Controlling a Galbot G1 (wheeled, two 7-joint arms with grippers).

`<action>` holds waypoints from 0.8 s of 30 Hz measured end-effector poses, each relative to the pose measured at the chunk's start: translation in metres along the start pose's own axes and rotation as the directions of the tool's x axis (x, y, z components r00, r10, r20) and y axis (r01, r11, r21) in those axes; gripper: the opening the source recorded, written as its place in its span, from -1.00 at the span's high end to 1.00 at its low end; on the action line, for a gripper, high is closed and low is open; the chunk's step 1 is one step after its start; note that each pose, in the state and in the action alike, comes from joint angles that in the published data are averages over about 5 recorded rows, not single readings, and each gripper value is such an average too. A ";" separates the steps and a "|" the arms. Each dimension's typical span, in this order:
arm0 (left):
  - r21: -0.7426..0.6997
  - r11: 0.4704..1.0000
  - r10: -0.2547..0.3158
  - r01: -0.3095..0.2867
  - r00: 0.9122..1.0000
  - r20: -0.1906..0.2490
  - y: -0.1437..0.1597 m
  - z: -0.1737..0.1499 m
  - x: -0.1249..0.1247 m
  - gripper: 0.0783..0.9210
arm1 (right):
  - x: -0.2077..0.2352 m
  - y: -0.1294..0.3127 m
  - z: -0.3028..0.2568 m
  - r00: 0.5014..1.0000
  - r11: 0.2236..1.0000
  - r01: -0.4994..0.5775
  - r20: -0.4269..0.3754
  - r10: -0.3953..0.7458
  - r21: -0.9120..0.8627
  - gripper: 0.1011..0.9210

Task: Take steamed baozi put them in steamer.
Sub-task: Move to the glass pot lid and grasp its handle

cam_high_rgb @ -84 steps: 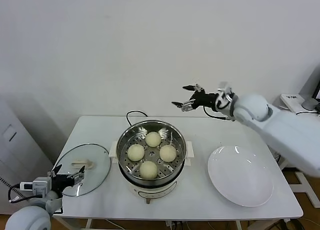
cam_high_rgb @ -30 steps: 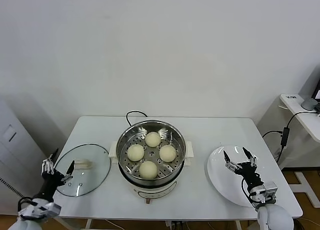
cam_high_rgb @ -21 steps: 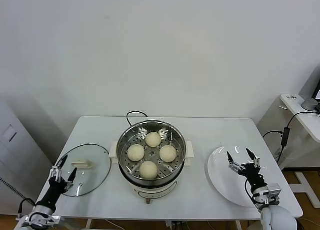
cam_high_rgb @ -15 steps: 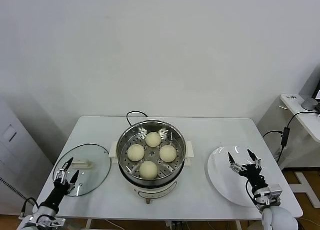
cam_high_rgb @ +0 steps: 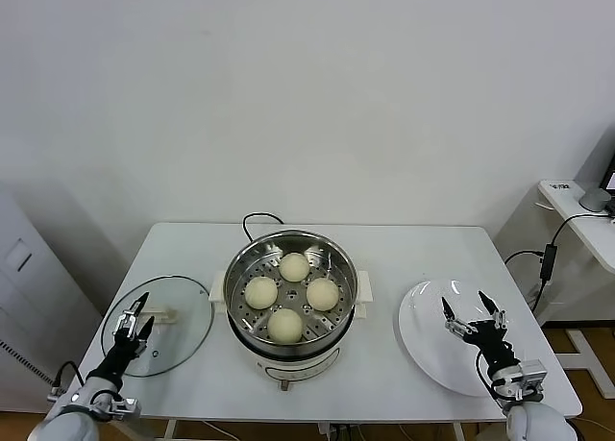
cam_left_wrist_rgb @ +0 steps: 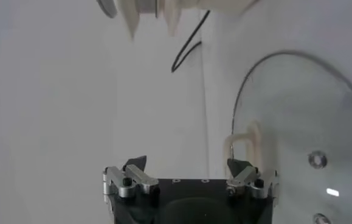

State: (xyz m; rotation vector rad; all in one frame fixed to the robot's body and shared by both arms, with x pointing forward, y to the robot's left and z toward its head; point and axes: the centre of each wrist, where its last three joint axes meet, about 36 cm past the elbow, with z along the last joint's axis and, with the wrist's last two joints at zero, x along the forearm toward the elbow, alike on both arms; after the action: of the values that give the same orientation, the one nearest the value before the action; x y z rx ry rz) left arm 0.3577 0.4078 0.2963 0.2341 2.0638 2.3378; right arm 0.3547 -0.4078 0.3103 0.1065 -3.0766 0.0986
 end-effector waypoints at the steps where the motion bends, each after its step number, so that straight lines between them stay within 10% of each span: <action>1: -0.003 1.000 0.004 -0.004 1.000 -0.002 -0.001 0.000 -0.002 -0.77 | 0.000 0.000 0.000 1.000 1.000 -0.001 0.000 0.001 0.000 -0.76; 16: -0.013 1.000 0.012 -0.013 0.999 -0.039 -0.014 0.005 -0.030 -0.76 | 0.007 -0.001 0.004 1.000 1.000 -0.003 -0.001 0.003 0.001 -0.76; 24: 0.002 1.000 0.018 -0.018 0.999 -0.041 -0.018 0.003 -0.034 -0.30 | 0.008 -0.002 0.006 1.000 1.000 -0.007 -0.002 0.007 0.001 -0.76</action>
State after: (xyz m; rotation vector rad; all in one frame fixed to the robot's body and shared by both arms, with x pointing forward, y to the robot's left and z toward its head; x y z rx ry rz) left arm 0.3896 0.4092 0.2754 0.2075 2.0905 2.3713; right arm 0.3461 -0.4113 0.3048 0.0957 -3.0752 0.1004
